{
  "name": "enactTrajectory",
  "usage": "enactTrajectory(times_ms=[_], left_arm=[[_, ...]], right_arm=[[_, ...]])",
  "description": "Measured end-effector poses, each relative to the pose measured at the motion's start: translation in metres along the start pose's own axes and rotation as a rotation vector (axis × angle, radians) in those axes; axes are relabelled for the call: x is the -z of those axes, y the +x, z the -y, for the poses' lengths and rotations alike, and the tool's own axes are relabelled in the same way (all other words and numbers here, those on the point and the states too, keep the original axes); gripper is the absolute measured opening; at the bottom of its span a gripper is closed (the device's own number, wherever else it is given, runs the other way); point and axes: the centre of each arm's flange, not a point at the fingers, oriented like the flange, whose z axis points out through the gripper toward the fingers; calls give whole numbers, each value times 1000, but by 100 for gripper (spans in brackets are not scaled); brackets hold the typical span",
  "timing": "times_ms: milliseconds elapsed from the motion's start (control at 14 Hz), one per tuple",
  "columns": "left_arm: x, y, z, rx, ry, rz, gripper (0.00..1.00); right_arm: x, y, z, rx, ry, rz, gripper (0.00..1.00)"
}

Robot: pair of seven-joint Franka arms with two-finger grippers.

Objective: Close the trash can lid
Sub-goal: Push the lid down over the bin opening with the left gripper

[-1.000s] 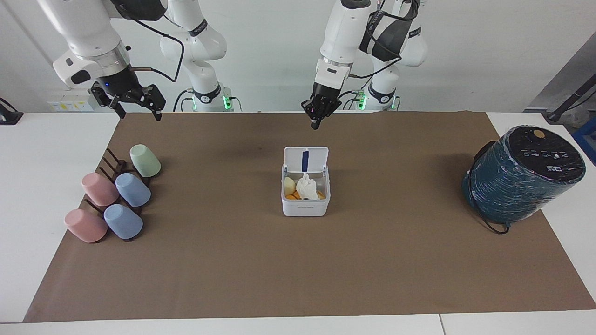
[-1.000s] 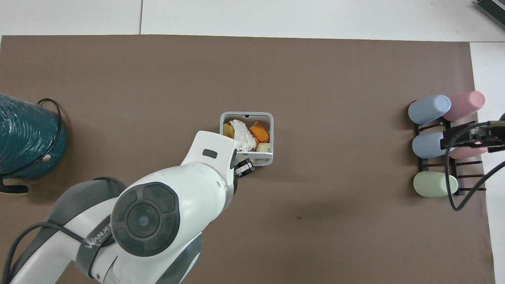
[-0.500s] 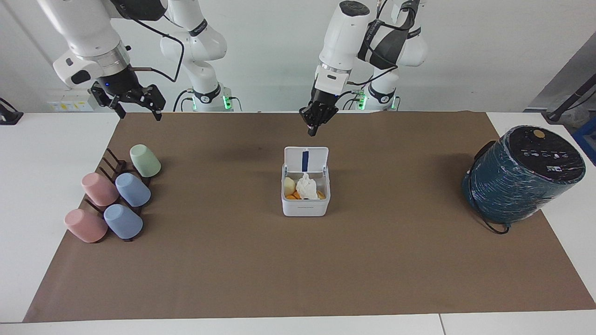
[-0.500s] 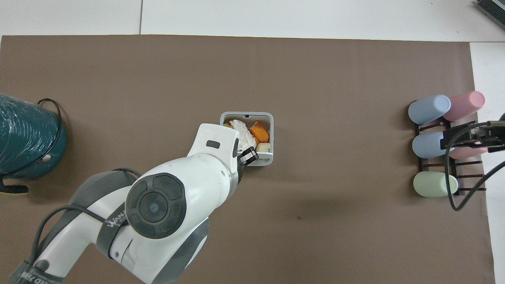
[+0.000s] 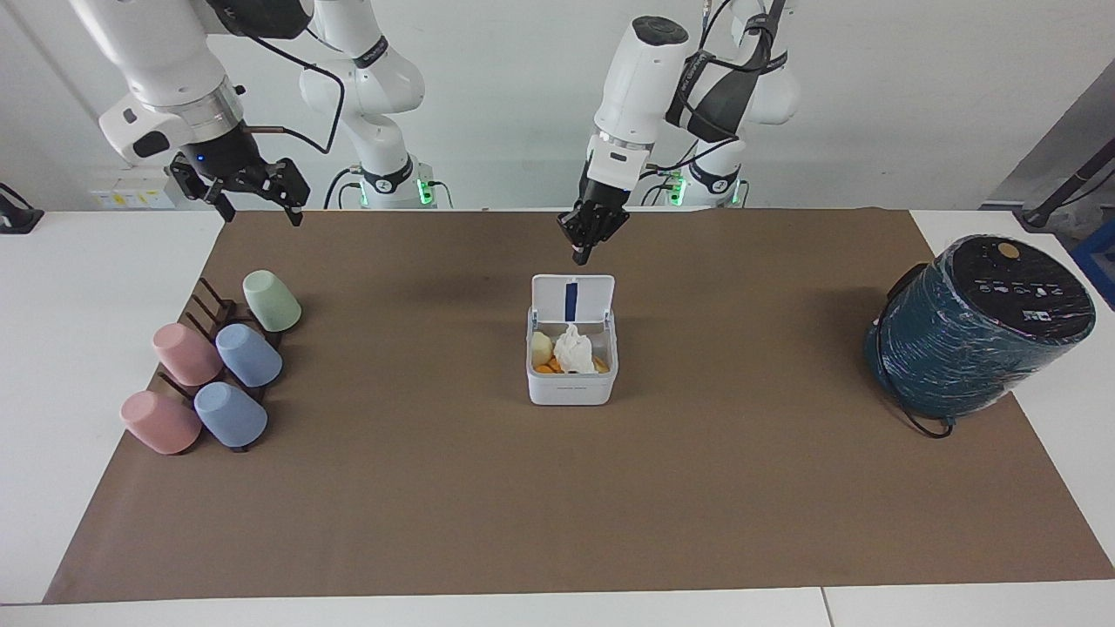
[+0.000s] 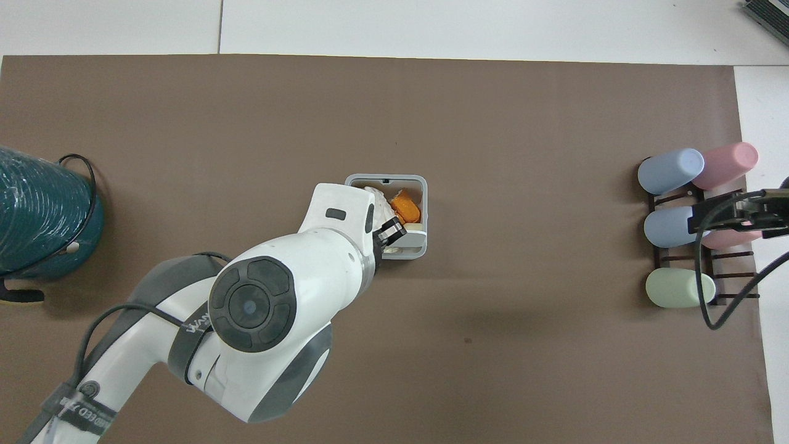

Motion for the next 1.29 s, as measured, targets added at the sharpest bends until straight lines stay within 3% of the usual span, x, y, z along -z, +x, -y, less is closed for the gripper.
enactTrajectory(times_ms=[571, 1286], left_arm=[[-26, 25, -5, 36, -92, -47, 1], [-45, 65, -5, 90, -156, -92, 1]], right_arm=[[0, 0, 0, 0, 0, 0, 100], [0, 0, 0, 0, 0, 0, 100]])
